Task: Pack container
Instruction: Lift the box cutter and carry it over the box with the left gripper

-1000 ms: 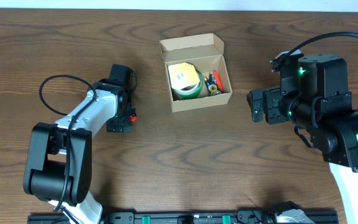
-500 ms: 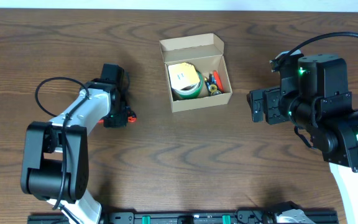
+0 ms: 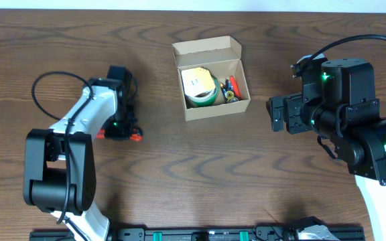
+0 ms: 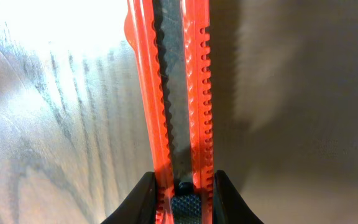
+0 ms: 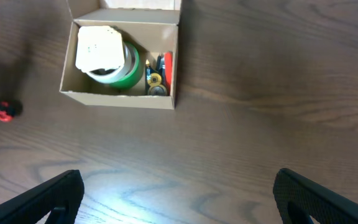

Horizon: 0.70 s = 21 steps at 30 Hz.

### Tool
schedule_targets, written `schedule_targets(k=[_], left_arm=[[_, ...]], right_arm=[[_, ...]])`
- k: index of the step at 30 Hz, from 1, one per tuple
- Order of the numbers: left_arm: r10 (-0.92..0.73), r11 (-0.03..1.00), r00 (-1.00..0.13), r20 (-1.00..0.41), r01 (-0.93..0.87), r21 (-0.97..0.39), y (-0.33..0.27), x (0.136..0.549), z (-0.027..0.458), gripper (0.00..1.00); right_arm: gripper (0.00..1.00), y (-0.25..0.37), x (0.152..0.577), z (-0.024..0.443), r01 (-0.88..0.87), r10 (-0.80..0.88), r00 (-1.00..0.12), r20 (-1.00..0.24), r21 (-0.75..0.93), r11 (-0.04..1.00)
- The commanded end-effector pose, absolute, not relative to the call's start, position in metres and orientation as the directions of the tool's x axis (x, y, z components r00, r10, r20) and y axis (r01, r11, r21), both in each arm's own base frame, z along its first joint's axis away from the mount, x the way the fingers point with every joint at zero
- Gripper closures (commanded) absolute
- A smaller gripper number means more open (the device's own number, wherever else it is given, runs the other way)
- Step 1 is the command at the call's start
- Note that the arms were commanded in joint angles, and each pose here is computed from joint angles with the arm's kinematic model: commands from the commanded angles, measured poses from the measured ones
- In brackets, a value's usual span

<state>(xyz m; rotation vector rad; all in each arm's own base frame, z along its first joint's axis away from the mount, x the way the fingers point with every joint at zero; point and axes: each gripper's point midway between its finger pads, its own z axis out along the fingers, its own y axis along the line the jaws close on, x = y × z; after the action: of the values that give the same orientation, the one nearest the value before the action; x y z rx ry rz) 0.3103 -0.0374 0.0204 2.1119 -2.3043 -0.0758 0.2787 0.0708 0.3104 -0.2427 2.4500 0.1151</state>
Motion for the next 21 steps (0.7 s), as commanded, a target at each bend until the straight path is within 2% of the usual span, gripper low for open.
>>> schedule_targets(k=[1, 5, 8, 15, 21], left_arm=[[-0.975, 0.207, -0.202, -0.092, -0.977, -0.045, -0.029, 0.341, 0.053, 0.95], [-0.95, 0.308, -0.294, -0.108, -0.94, -0.147, -0.04, 0.369, 0.082, 0.94], [-0.936, 0.35, -0.345, -0.067, -0.903, -0.25, -0.065, 0.391, 0.1, 0.95], [-0.918, 0.315, -0.392, 0.055, -0.807, -0.5, -0.143, 0.432, 0.133, 0.95], [-0.878, 0.326, -0.467, 0.1, -0.74, -0.589, -0.206, 0.431, 0.151, 0.94]], right_arm=[[0.01, 0.068, 0.279, 0.31, -0.204, -0.154, -0.761, -0.63, 0.008, 0.979], [0.01, 0.068, 0.279, 0.31, -0.204, -0.154, -0.761, -0.63, 0.008, 0.979], [0.01, 0.068, 0.279, 0.31, -0.204, -0.154, -0.761, -0.63, 0.008, 0.979], [0.01, 0.068, 0.279, 0.31, -0.204, -0.154, -0.761, -0.631, 0.008, 0.979], [0.01, 0.068, 0.279, 0.31, -0.204, -0.154, -0.761, -0.63, 0.008, 0.979]])
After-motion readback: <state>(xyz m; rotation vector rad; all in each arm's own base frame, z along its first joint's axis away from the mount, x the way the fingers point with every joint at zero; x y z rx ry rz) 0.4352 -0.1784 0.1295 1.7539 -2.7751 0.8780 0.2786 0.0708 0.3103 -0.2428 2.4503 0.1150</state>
